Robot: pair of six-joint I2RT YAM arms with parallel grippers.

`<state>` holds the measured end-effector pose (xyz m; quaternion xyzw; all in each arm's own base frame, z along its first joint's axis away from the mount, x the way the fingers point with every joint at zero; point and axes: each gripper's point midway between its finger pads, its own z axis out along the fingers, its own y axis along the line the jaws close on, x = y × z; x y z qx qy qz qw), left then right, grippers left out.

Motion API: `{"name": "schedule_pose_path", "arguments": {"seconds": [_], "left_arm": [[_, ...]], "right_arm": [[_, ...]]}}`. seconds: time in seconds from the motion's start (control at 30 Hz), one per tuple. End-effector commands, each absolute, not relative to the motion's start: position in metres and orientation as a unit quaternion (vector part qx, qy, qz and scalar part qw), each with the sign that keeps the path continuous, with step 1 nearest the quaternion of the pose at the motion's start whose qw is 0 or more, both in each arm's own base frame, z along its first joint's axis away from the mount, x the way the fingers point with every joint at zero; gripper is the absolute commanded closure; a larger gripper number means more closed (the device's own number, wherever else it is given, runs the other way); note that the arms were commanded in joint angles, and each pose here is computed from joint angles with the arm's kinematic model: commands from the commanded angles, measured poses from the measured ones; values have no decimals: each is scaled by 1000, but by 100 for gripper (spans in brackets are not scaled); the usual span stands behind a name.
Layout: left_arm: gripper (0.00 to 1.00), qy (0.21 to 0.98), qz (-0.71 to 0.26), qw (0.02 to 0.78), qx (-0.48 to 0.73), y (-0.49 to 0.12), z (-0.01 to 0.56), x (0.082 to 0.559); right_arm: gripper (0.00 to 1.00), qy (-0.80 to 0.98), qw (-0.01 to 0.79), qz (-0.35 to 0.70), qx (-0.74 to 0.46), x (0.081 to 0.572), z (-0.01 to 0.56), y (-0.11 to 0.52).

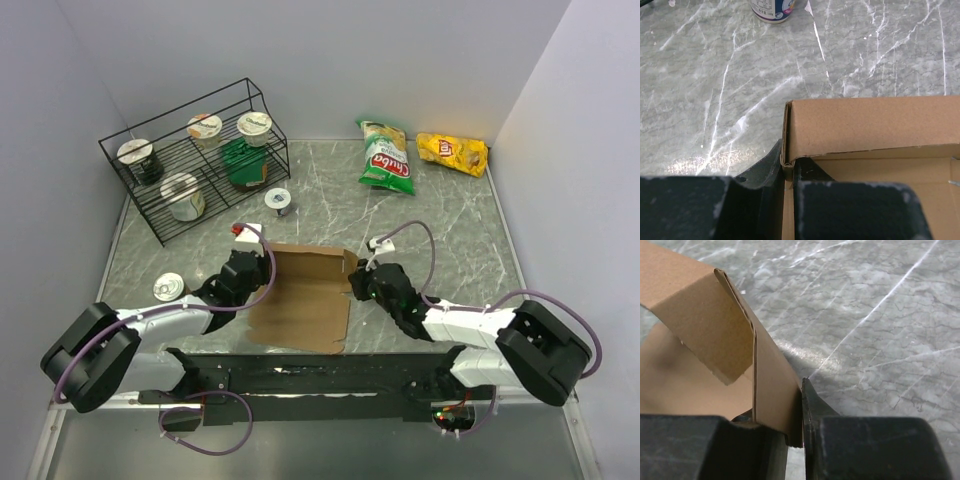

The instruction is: Fold the paper box

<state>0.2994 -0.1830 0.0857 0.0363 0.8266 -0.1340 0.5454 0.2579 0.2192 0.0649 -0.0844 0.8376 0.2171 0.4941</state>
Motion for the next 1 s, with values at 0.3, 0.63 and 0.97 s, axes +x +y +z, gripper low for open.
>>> {"name": "schedule_pose_path", "arguments": {"seconds": [0.3,0.63,0.97], "left_arm": [[99,823,-197,530,60,-219,90,289],[99,823,-201,527,70,-226,89,287],[99,828,-167,531,65,-215,88,291]], "right_arm": [[80,826,539,164,-2,273,87,235],[67,817,556,154,-12,278,102,259],[31,820,551,154,-17,270,115,260]]}}
